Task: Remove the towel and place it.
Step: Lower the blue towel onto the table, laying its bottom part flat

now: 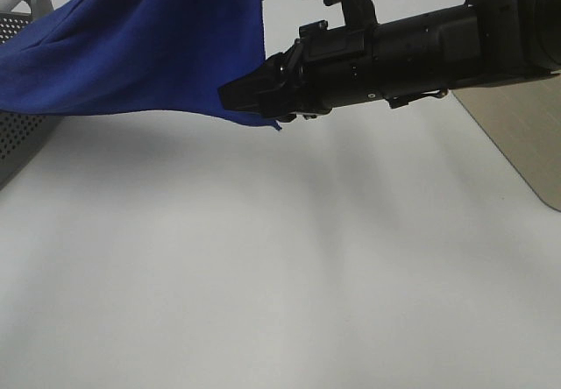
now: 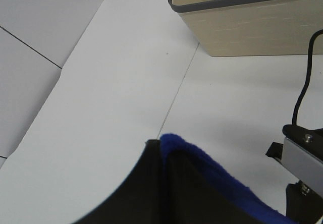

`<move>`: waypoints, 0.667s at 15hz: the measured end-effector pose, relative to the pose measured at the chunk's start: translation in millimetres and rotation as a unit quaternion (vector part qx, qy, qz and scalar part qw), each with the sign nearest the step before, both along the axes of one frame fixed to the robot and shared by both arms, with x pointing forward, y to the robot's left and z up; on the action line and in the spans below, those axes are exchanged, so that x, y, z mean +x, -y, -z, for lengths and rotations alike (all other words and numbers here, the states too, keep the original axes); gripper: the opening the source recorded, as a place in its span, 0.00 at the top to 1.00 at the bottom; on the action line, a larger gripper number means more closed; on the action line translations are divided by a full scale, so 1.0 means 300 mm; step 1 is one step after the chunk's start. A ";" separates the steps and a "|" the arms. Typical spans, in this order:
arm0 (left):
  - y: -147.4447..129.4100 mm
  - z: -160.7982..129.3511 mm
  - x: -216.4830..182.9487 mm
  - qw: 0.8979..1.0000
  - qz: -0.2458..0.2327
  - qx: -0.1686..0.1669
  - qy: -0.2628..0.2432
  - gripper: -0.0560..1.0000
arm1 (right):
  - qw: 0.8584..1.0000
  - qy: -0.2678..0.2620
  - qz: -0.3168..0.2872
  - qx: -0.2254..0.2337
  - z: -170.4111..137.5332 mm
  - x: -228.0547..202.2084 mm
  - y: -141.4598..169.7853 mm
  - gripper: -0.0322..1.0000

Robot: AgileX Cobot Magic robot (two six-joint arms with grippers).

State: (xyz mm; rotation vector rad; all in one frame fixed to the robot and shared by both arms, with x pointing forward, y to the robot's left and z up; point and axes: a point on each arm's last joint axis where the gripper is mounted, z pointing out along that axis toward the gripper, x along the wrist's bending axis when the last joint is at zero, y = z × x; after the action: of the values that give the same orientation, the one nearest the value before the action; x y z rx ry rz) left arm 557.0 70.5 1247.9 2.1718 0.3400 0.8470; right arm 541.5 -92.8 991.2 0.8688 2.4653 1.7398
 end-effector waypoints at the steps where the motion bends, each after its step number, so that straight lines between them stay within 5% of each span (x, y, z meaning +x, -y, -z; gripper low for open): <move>1: 0.000 0.000 0.000 1.000 0.000 0.000 0.000 0.95 | 1.000 0.000 0.000 0.000 -0.001 0.001 0.000 0.87; 2: 0.000 0.000 0.000 1.000 0.000 0.000 0.000 0.95 | 1.000 0.000 0.000 0.000 -0.001 0.001 0.000 0.96; 7: 0.000 0.000 0.000 1.000 0.000 0.000 0.000 0.95 | 1.000 -0.002 0.006 -0.001 -0.001 0.004 0.001 0.95; 10: 0.000 0.000 0.000 1.000 0.000 0.000 0.000 0.95 | 0.998 -0.054 0.042 -0.013 -0.012 -0.002 0.016 0.95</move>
State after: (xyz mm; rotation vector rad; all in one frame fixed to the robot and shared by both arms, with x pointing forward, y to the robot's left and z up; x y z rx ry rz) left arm 557.0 70.5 1247.9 2.1718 0.3400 0.8470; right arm 541.0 -97.5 994.8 1.0749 2.4706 1.6726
